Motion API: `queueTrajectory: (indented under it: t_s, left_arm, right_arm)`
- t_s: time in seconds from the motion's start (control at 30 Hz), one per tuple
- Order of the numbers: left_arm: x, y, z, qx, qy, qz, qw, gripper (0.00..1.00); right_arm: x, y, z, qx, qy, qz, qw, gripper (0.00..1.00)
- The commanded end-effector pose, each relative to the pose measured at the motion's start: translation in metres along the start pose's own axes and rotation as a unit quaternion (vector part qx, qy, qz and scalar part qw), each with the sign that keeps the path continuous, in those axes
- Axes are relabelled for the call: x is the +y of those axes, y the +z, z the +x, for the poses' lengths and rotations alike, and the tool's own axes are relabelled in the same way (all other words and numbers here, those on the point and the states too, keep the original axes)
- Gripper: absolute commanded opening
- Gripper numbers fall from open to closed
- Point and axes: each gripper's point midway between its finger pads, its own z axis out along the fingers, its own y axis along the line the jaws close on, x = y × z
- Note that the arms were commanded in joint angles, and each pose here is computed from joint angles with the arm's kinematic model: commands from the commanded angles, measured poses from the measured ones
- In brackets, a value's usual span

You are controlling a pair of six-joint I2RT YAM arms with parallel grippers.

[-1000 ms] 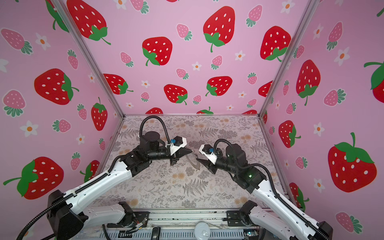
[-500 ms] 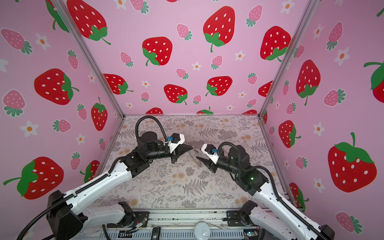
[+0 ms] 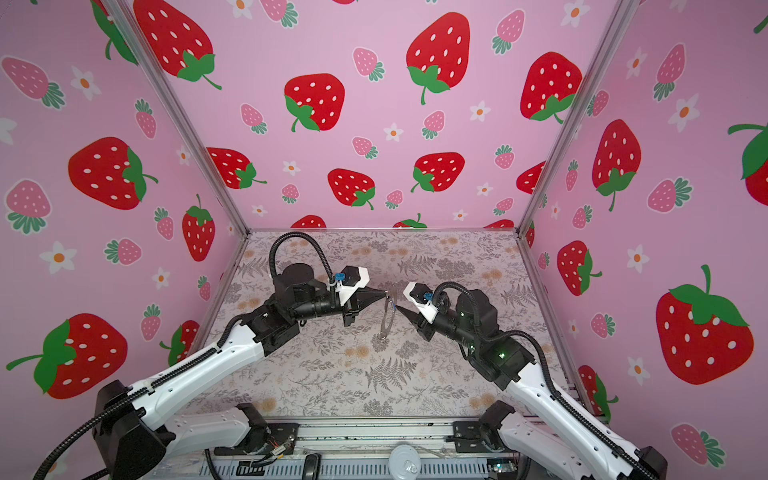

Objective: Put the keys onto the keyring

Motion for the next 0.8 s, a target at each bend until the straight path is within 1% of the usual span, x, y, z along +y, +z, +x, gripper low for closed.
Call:
queueTrajectory:
  t_s: [0.0, 0.13, 0.3, 0.47, 0.53, 0.67, 0.77]
  left_arm:
    - [0.002, -0.004, -0.017, -0.029, 0.014, -0.013, 0.999, 0.00]
    - [0.002, -0.001, -0.018, -0.033, 0.010, -0.020, 0.999, 0.00]
    - [0.004, 0.002, -0.019, -0.038, 0.004, -0.030, 0.999, 0.00]
    - [0.002, 0.005, -0.019, -0.039, 0.001, -0.033, 0.999, 0.00]
    - [0.000, 0.006, -0.018, -0.039, 0.001, -0.029, 0.999, 0.00]
    - [-0.004, 0.006, -0.020, -0.043, 0.003, -0.020, 0.999, 0.00]
    - [-0.006, 0.006, -0.022, -0.046, 0.002, -0.016, 0.999, 0.00]
  right_arm:
    - [0.010, 0.001, -0.009, -0.020, -0.008, -0.027, 0.999, 0.43]
    - [0.018, 0.008, -0.009, -0.023, 0.001, -0.054, 0.998, 0.44]
    - [0.017, 0.013, -0.010, -0.025, 0.005, -0.053, 0.998, 0.43]
    - [0.010, 0.015, -0.014, -0.031, 0.013, -0.032, 0.999, 0.40]
    - [0.007, 0.015, -0.015, -0.033, 0.014, -0.024, 0.999, 0.37]
    - [0.004, 0.015, -0.013, -0.028, 0.013, -0.015, 0.999, 0.22]
    - [0.004, 0.016, -0.008, -0.019, 0.011, -0.013, 1.000, 0.15]
